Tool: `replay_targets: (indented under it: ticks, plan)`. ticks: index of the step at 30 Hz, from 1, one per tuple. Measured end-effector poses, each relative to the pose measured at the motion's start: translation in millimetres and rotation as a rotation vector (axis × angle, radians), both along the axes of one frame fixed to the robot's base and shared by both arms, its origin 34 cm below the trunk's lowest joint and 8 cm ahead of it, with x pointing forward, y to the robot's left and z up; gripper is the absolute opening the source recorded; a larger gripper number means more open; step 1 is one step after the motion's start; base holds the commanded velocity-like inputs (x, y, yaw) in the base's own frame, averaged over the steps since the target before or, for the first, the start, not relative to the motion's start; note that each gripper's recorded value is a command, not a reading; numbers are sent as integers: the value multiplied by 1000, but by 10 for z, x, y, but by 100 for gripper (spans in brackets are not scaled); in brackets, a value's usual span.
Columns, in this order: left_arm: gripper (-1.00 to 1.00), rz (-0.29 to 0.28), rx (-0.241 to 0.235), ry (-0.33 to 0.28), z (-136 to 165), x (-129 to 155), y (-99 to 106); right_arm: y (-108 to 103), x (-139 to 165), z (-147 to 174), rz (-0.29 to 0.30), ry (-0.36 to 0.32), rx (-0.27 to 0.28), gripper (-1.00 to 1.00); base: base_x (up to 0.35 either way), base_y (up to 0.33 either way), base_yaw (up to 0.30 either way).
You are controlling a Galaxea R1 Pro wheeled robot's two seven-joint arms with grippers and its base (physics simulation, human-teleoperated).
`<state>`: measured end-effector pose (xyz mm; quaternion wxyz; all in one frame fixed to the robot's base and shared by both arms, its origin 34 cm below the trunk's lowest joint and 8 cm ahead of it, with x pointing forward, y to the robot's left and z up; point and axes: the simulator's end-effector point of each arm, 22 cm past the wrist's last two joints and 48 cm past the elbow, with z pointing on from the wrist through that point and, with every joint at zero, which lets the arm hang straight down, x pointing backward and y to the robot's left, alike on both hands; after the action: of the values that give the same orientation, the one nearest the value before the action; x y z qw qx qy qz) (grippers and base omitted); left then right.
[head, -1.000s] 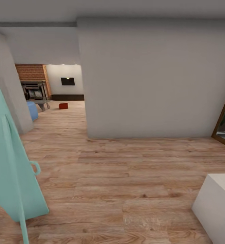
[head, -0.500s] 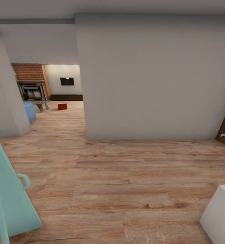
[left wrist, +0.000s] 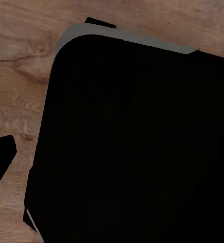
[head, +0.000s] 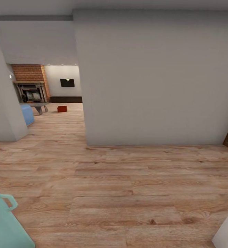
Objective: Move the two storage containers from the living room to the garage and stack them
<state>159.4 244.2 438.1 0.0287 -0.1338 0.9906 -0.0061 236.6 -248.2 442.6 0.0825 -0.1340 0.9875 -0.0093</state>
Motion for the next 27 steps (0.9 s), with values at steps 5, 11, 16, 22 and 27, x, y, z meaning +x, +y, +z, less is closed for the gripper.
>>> replay_targets:
  ticks: [5,11,16,22,27]
  plan:
    - [100,0,0,0,0,0,0,8,-3,0,-2,1,1,100,321,0,0]
    - [100,0,0,0,0,0,0,5,-2,0,-1,1,1,100,321,0,0]
    - [100,0,0,0,0,0,0,2,-2,0,1,0,0,100,321,0,0]
    - [100,0,0,0,0,0,0,11,-2,0,1,1,1,100,321,0,0]
    - [100,0,0,0,0,0,0,5,-1,0,1,0,0,100,321,0,0]
